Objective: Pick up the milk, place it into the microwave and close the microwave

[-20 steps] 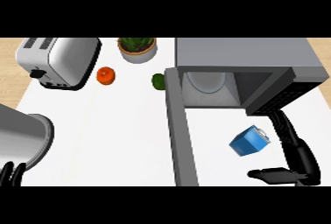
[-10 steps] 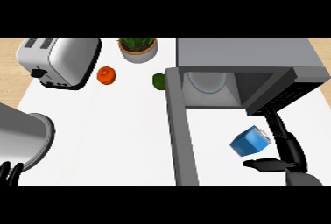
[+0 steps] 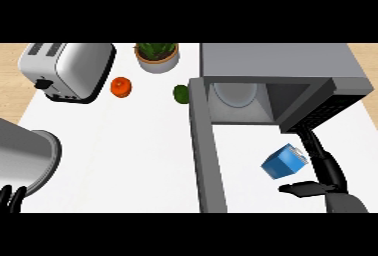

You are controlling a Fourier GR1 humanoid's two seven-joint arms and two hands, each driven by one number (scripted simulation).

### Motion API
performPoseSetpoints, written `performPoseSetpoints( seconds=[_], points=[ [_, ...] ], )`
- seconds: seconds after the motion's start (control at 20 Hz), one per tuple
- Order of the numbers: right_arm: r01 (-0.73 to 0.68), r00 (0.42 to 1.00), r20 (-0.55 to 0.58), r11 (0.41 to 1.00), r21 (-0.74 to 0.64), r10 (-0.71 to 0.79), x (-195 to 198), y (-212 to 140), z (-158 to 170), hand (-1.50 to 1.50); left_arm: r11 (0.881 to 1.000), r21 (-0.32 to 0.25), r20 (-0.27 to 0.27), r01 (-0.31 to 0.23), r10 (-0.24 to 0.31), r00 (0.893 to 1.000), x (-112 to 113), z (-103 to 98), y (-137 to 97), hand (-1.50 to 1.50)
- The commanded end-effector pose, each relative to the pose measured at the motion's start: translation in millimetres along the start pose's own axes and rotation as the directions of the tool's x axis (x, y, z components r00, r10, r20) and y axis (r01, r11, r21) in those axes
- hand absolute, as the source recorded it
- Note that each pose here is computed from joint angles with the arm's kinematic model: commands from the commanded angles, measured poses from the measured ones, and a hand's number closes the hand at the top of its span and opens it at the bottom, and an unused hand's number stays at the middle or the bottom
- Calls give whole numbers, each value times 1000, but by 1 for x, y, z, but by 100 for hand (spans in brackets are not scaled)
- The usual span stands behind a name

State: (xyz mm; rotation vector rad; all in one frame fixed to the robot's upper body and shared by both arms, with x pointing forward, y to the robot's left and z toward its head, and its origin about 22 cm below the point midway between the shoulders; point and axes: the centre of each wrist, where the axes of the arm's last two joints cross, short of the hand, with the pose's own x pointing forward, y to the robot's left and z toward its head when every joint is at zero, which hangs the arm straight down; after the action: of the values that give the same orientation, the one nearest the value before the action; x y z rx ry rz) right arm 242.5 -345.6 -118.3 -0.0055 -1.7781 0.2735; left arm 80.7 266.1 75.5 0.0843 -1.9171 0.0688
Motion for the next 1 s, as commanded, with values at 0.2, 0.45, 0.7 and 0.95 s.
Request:
performPoseSetpoints(
  seconds=[0.2,0.45,0.7,0.95],
  points=[
    [75,997,-17,997,-17,-76,-15,4,-7,-150,1000,8,-3,-12,12,1000,-6,2,13,-150],
    [95,995,16,995,-2,-95,-19,13,-6,-150,1000,6,-10,-6,7,1000,-8,-2,5,-150],
    [238,971,33,971,-12,-237,-21,28,-3,150,1000,1,-7,-25,25,1000,-12,7,7,-150],
    [328,939,107,945,6,-327,-18,45,-20,150,1000,15,16,-5,5,1000,-7,-15,-1,-150]
  ],
)
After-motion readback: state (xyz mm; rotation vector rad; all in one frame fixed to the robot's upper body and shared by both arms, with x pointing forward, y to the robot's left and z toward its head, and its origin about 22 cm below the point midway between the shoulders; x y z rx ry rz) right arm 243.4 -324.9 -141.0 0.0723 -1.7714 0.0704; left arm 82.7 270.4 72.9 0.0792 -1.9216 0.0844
